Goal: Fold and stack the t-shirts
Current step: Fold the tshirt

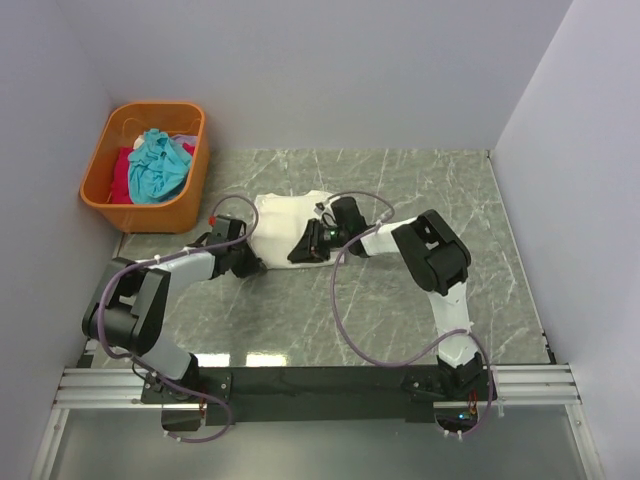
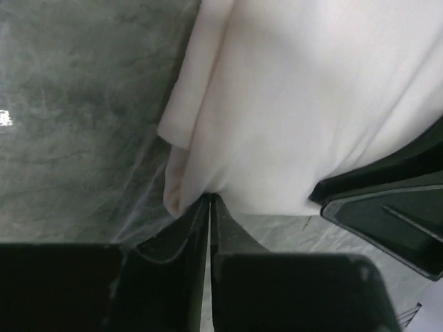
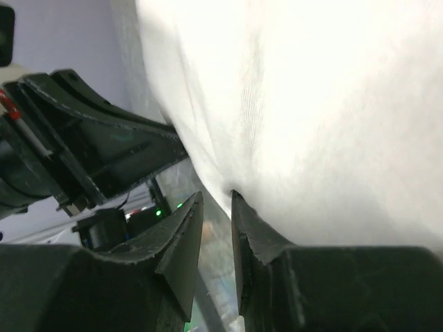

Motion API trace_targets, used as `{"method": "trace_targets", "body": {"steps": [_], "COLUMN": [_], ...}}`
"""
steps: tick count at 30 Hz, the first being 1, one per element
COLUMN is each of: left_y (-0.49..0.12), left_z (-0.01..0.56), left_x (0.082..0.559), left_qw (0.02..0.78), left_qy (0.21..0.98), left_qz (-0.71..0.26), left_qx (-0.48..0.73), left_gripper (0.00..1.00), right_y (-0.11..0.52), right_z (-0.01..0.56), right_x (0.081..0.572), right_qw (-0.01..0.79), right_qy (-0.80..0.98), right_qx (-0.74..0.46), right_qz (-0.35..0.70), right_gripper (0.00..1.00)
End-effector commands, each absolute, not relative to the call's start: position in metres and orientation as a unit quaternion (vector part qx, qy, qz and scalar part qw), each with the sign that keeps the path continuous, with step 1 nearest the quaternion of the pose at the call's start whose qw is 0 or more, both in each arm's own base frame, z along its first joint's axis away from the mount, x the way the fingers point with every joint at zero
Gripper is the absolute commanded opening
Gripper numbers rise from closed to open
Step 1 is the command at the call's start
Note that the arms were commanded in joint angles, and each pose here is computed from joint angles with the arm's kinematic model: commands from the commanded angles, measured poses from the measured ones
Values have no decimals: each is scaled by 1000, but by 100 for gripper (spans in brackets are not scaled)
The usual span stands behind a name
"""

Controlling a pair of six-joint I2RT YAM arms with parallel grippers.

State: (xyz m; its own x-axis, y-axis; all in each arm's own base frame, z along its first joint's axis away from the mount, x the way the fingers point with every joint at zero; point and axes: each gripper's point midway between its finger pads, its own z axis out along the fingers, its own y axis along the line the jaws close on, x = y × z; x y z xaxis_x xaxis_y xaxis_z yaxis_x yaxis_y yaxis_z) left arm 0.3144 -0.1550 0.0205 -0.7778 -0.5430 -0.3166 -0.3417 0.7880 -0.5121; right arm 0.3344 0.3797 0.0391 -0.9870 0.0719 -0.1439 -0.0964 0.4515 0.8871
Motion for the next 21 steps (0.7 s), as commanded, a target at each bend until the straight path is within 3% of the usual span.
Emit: {"method": "trace_targets", "body": {"steps": [1,8,18,21], "left_y": [-146,-138,-142,-141], "left_z": [11,17,48,74], "left_x": [312,307,319,329], "left_qw": [234,237,269,304], "left_qy": [912,910,898,885], "left_qz": [-207,-204,-226,-243], "left_qx": [-265,-271,-265,-256], "left_gripper": [10,8,8,9], "right_y": [360,319,260,255], "right_z": [19,64,1,21], "right_x": [336,342,333,342], "right_qw": [84,117,78,103], "right_qy": [862,842,864,849], "right_qx": [15,25,107,106], "right_qz": [500,525,486,507], "right_gripper": [31,31,30,28]}}
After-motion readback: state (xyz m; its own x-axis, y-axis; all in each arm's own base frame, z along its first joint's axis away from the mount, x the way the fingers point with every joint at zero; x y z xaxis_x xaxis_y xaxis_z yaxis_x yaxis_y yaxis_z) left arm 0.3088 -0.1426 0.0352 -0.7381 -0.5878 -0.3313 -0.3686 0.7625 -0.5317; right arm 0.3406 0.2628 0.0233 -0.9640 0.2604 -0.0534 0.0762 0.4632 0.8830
